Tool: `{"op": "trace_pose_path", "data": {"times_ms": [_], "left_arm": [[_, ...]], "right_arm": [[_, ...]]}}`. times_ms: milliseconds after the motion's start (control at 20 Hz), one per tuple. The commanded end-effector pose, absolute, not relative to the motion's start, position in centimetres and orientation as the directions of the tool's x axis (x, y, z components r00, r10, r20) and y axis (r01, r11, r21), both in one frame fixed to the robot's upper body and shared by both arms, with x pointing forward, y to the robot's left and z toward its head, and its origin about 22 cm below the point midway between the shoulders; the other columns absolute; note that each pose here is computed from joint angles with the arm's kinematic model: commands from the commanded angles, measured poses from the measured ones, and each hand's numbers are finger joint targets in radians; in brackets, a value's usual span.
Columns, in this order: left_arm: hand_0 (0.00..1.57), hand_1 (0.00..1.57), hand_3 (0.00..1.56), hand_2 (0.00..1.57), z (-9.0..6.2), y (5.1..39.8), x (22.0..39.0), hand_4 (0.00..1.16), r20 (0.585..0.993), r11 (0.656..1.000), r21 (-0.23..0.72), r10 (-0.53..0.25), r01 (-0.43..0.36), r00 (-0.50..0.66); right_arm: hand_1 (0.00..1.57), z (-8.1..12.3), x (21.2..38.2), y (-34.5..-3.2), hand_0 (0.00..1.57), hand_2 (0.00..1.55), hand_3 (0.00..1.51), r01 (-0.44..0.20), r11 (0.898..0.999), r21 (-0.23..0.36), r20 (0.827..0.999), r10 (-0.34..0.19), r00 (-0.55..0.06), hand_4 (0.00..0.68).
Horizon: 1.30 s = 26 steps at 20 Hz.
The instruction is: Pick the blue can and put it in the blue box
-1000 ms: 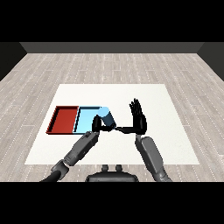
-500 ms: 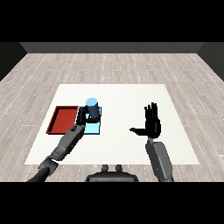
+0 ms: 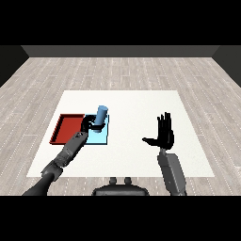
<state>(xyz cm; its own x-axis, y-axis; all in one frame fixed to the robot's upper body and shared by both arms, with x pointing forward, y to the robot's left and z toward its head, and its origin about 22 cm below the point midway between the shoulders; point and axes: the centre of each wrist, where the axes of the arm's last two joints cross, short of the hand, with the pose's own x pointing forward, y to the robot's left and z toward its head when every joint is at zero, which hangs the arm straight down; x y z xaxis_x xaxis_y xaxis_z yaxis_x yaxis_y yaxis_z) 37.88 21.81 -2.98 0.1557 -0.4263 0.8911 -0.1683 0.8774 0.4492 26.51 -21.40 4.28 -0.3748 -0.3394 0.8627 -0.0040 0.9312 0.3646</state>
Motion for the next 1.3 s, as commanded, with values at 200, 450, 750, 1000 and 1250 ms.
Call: {"op": "trace_pose_path", "data": {"times_ms": [200, 450, 750, 1000, 1250], "left_arm": [[0.65, 0.65, 0.24, 0.59, -7.1, 22.8, 36.7, 0.92, 0.689, 0.786, 0.615, -0.494, -0.067, 0.530], [1.38, 1.38, 0.00, 1.20, -8.8, 21.5, 35.7, 0.76, 0.701, 0.808, 0.569, -0.378, -0.154, 0.605], [0.00, 0.00, 0.00, 0.00, -7.2, 24.9, 36.7, 0.00, 0.687, 0.827, 0.549, -0.365, -0.120, 0.628], [0.00, 0.00, 0.00, 0.00, -6.7, 23.5, 37.4, 0.00, 0.672, 0.804, 0.584, -0.398, -0.115, 0.625], [0.00, 0.00, 0.00, 0.00, -7.3, 23.8, 36.8, 0.00, 0.798, 0.809, 0.525, -0.359, -0.266, 0.483]], "right_arm": [[0.00, 3.3, 27.3, -22.6, 0.00, 0.00, 0.00, 0.020, 0.918, 0.397, 0.852, -0.361, -0.378, 0.000], [0.00, 2.0, 27.4, -22.8, 0.00, 0.00, 0.00, 0.039, 0.932, 0.359, 0.878, -0.324, -0.352, 0.000], [0.00, 1.7, 27.7, -23.0, 0.00, 0.00, 0.00, 0.056, 0.931, 0.362, 0.878, -0.320, -0.354, 0.000], [0.00, 1.2, 27.7, -22.0, 0.00, 0.00, 0.00, 0.032, 0.930, 0.367, 0.866, -0.329, -0.376, 0.000], [0.00, 1.2, 26.7, -22.3, 0.00, 0.00, 0.00, 0.008, 0.934, 0.357, 0.868, -0.329, -0.373, 0.000]]}}
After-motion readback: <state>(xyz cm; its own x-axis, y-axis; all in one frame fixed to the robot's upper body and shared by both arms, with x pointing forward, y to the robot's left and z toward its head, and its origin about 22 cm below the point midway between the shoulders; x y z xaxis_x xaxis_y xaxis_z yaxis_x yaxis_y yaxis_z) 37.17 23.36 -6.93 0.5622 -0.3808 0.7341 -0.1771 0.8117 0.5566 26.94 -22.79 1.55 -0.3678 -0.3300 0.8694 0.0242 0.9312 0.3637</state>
